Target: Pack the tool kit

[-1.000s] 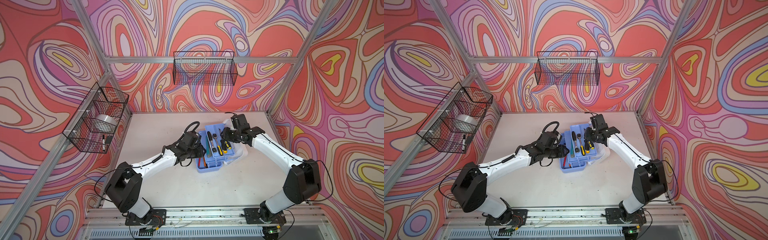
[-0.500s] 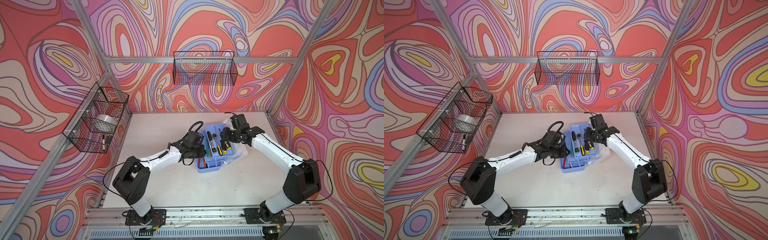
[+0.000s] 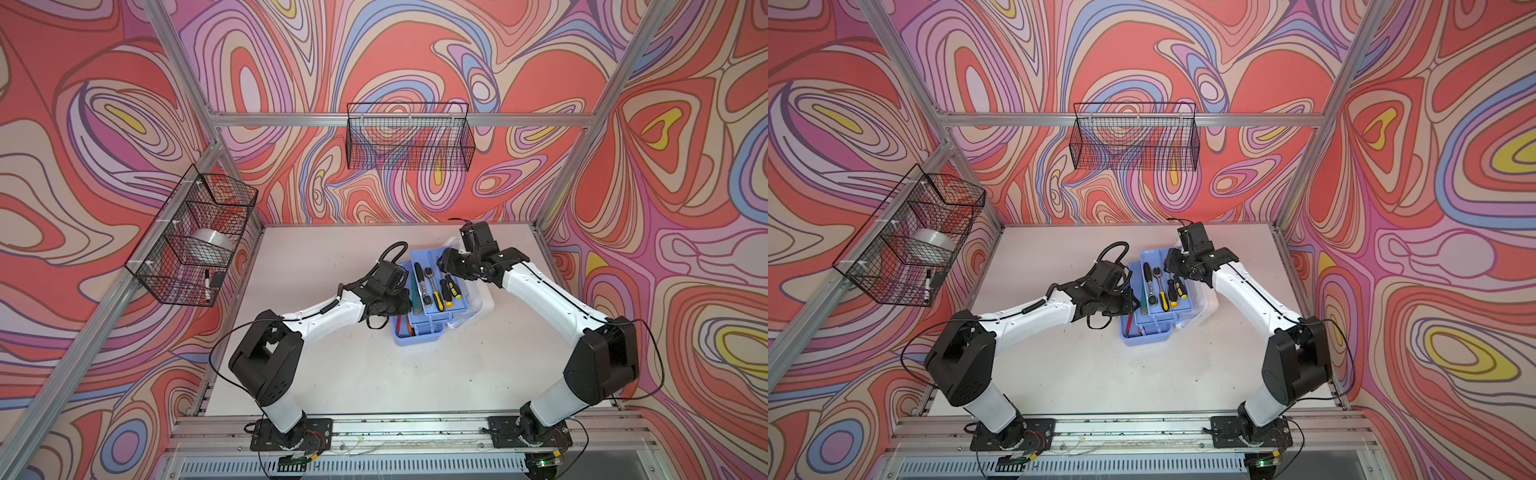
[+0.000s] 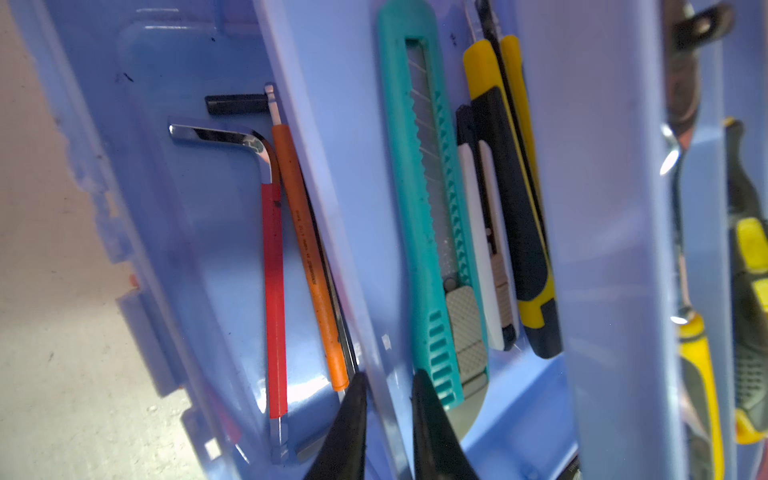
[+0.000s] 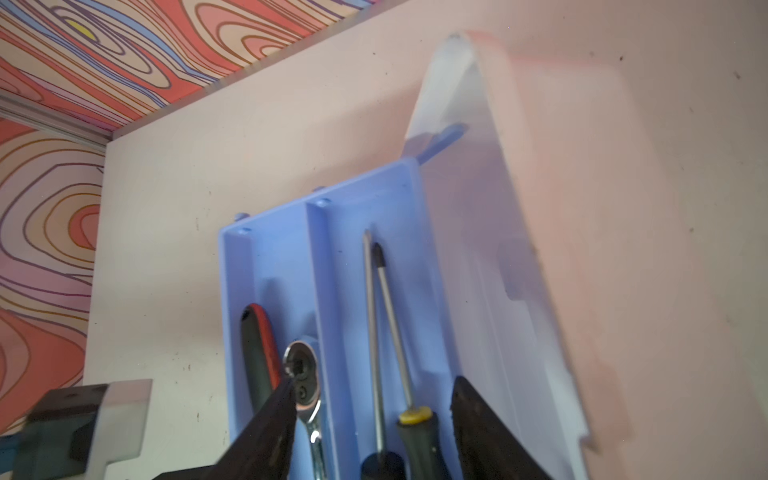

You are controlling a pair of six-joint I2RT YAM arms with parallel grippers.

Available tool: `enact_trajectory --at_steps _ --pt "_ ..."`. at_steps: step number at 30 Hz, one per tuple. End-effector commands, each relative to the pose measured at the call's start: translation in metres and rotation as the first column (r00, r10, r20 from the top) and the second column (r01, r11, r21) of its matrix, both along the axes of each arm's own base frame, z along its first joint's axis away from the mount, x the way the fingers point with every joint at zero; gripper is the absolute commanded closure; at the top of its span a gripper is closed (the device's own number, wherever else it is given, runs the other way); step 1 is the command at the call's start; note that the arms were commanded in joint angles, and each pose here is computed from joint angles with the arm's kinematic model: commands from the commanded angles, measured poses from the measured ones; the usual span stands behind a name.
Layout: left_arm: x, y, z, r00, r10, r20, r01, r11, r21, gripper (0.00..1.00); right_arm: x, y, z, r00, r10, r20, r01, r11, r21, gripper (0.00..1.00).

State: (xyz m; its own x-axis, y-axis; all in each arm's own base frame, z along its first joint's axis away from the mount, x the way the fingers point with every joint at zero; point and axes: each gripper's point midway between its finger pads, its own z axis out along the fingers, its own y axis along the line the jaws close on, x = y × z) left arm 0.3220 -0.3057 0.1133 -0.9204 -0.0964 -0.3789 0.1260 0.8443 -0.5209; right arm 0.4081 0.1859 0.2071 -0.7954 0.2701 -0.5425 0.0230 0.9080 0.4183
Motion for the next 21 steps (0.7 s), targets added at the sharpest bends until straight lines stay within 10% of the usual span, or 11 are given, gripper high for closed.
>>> enact_trajectory --at_steps 1,11,21 --pt "-0.007 0.012 -0.025 0.998 0.02 -0.064 -0.015 0.996 0.084 0.8 0.003 0.016 0.017 0.998 0.043 0.038 -0.044 0.998 0.036 0.36" --pt "-0.006 0.012 -0.026 0.997 0.02 -0.069 -0.014 0.996 0.087 0.8 0.0 0.009 0.068 0.99 0.053 0.134 -0.055 0.998 0.011 0.3" --pt "-0.006 0.012 -0.034 0.996 0.023 -0.087 -0.015 0.995 0.102 0.8 -0.003 -0.09 0.084 0.978 -0.052 0.201 0.079 0.989 -0.128 0.16"
